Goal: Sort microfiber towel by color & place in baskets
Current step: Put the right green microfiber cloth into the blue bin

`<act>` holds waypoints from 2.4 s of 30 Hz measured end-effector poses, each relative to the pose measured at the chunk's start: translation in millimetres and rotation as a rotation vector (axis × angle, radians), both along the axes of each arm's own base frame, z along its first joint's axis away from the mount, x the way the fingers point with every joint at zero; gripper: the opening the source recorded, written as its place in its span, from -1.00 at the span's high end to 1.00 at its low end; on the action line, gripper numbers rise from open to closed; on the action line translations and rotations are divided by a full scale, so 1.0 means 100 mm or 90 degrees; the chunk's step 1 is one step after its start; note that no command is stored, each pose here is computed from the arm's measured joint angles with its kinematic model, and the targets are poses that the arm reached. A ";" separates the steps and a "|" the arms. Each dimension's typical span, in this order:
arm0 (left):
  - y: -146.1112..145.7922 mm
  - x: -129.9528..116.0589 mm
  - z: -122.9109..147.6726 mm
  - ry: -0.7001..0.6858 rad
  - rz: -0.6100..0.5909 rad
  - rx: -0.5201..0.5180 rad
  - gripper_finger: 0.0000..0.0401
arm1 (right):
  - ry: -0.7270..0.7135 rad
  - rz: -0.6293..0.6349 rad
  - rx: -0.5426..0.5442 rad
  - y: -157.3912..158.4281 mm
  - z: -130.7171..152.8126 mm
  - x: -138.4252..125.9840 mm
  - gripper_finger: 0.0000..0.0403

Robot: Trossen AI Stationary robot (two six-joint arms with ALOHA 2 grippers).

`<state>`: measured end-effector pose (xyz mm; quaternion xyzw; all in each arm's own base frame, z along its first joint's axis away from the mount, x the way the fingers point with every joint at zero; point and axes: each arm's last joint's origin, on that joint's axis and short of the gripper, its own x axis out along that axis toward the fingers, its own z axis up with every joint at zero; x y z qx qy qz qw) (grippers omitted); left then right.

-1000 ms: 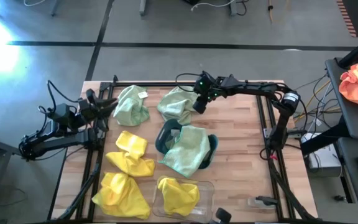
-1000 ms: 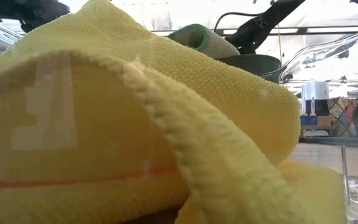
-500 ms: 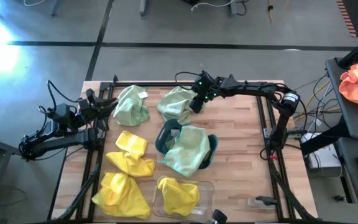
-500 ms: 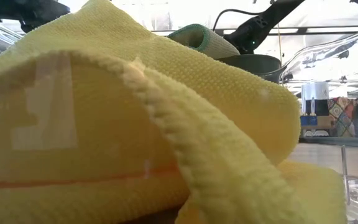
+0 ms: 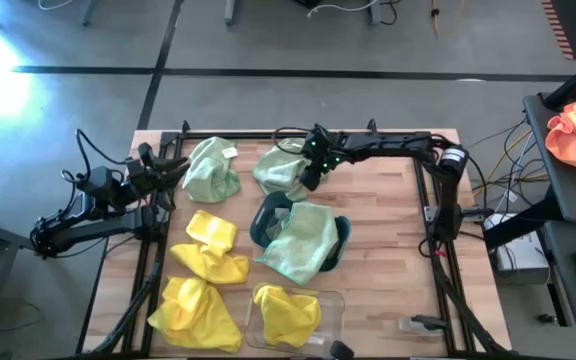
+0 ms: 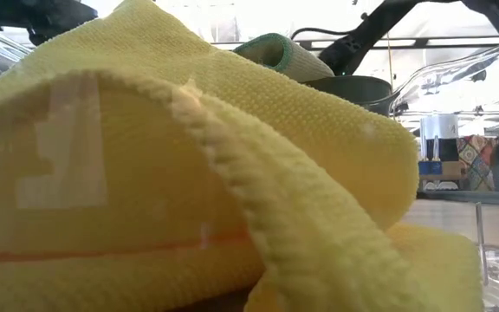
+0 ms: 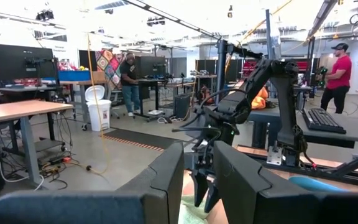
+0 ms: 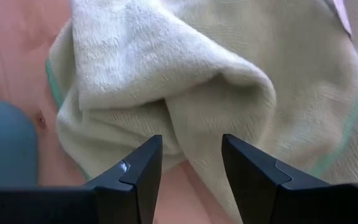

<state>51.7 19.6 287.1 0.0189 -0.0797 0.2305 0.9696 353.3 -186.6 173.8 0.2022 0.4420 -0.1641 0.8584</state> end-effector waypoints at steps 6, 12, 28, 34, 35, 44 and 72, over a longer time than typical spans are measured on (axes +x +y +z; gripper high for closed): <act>0.00 0.00 0.00 -0.001 -0.001 -0.002 0.63 | -0.016 0.018 -0.021 -0.06 0.04 0.13 0.20; 0.00 0.00 -0.01 0.002 -0.001 -0.003 0.63 | 0.027 0.048 -0.011 -0.09 -0.03 0.20 0.19; 0.00 0.00 -0.03 0.019 -0.001 -0.007 0.63 | 0.159 0.054 -0.028 -0.21 -0.08 0.42 0.23; 0.00 0.00 -0.03 0.019 -0.001 -0.008 0.63 | 0.165 0.063 -0.019 -0.24 -0.06 0.49 0.45; 0.00 0.00 -0.03 0.019 -0.001 -0.008 0.63 | 0.162 0.065 -0.019 -0.24 -0.06 0.50 0.51; 0.00 0.00 -0.03 0.014 -0.003 -0.018 0.63 | 0.154 0.072 -0.025 -0.24 0.00 0.52 0.94; -0.01 0.01 -0.06 0.025 -0.024 -0.030 0.63 | 0.041 0.041 0.005 -0.14 1.22 0.68 0.96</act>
